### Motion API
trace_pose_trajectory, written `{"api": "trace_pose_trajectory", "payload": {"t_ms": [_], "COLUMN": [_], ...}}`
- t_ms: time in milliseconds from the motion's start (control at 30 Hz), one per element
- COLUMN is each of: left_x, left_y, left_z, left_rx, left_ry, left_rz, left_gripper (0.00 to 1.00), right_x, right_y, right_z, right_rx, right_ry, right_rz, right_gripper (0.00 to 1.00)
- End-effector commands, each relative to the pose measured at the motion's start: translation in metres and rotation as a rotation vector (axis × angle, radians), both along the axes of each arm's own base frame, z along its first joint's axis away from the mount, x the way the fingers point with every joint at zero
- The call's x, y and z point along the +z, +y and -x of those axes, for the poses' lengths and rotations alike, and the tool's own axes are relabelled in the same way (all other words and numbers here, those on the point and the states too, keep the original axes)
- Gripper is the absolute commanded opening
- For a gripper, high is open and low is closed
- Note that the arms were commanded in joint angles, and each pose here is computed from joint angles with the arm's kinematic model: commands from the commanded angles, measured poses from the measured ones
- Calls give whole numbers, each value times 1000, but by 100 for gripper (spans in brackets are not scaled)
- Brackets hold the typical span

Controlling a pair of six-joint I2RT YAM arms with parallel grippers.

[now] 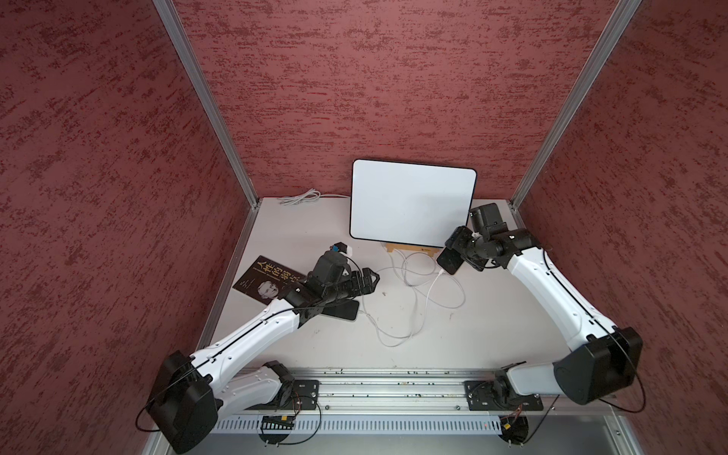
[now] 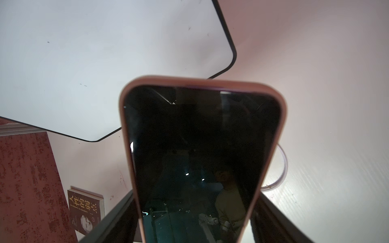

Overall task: Unplug the charging cable from the phone
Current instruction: Remove the charging cable from the phone.

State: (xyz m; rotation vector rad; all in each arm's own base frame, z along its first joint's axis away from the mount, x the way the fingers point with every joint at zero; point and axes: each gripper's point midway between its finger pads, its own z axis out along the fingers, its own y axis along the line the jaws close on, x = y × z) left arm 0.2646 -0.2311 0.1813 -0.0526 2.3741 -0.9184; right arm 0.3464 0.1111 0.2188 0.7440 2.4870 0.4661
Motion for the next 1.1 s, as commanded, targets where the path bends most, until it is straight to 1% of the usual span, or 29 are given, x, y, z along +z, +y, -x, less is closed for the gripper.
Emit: {"api": "trace_pose_trajectory", "payload": {"t_ms": [0,67,200,367,600,733,1067], "left_x": [30,37,43,40,25,25,19], "left_y": [-22,-32,-56,-83,-108,-119,-143], "left_z": [4,7,18,31,39,41,41], "left_rx": [-98,-143,-235,-321,-372,-395,-446], "left_ry": [-89,-111,-157,-180,-157,-164,-146], "left_rz": [111,146,172,194,210,241,274], "left_gripper": [93,89,88,87,84,80,71], "right_x": [24,26,27,30,37,38,38], "right_y": [8,12,22,32,39,40,47], "right_z": [-9,-9,-8,-6,2,7,15], "right_rx": [-6,4,27,51,88,100,124], "right_ry": [-81,-87,-95,-107,-130,-138,-145], "right_rz": [8,12,20,26,41,39,32], "right_gripper": [37,37,37,36,36,36,36]}}
